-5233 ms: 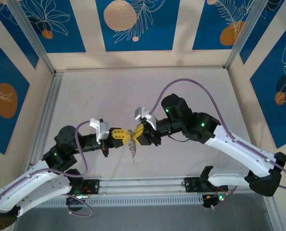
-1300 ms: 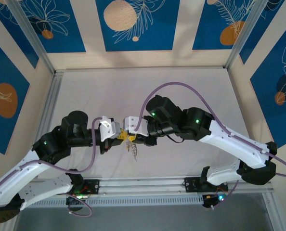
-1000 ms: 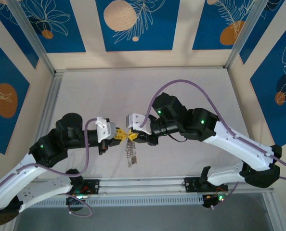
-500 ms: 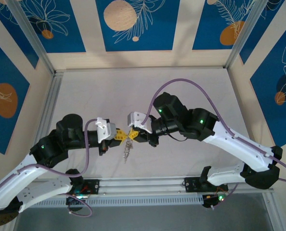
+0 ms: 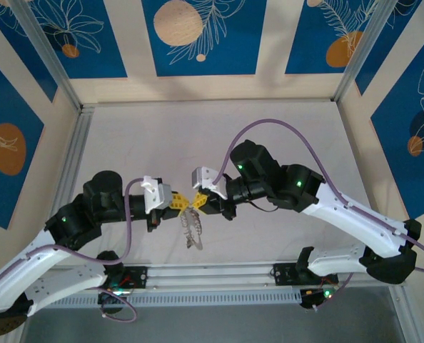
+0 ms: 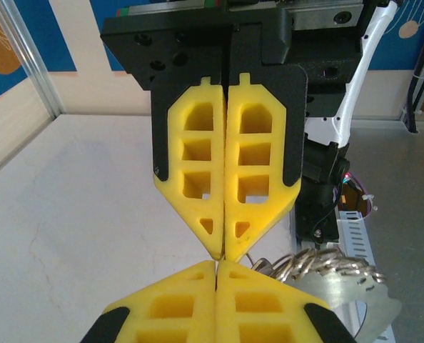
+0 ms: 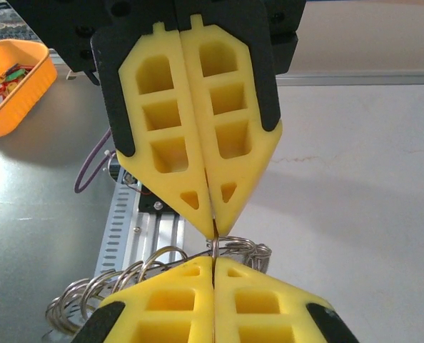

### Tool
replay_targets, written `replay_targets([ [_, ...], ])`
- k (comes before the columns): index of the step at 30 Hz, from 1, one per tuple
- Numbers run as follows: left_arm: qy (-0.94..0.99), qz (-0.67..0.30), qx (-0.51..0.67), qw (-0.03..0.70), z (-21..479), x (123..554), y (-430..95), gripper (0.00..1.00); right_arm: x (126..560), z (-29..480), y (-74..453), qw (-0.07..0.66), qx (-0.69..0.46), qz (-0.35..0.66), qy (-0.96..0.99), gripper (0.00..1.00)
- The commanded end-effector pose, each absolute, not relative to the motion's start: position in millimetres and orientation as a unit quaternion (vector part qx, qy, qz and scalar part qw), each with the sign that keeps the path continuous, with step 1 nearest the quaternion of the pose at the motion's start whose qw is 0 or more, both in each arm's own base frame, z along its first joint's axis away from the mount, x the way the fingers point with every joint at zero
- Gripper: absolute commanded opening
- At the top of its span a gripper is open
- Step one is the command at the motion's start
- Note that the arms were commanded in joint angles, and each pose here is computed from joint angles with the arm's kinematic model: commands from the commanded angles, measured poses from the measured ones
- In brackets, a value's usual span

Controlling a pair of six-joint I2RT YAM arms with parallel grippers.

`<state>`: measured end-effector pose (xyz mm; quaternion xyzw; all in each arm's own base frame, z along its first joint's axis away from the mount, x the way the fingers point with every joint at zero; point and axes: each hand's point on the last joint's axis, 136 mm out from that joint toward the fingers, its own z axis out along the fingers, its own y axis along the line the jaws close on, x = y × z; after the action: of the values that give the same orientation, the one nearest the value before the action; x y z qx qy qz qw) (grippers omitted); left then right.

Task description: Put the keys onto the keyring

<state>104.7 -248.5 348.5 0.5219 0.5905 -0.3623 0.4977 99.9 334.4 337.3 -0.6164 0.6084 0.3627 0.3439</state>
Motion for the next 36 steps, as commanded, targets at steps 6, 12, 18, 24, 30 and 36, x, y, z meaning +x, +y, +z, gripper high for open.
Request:
replay_targets([
  [6,0.561,-0.366,0.499,0.55,379.8,108.2,-245.7,0.0,78.7,327.1,320.5,0.3,-0.619,0.389,0.613,0.12],
  [12,0.564,-0.367,0.494,0.551,378.7,109.9,-246.4,0.0,75.5,326.8,320.9,0.302,-0.621,0.399,0.603,0.16],
  [18,0.565,-0.369,0.491,0.551,377.8,110.8,-247.1,0.0,78.6,328.4,323.8,0.314,-0.616,0.402,0.599,0.19],
  [24,0.563,-0.371,0.491,0.552,378.4,109.6,-246.4,0.0,91.1,335.1,323.2,0.343,-0.598,0.389,0.611,0.19],
  [30,0.559,-0.374,0.491,0.553,379.2,108.2,-246.2,0.0,95.7,348.9,315.0,0.374,-0.581,0.39,0.609,0.27],
  [36,0.554,-0.379,0.493,0.553,380.8,106.0,-246.5,0.0,98.1,354.9,318.8,0.378,-0.578,0.407,0.598,0.28],
])
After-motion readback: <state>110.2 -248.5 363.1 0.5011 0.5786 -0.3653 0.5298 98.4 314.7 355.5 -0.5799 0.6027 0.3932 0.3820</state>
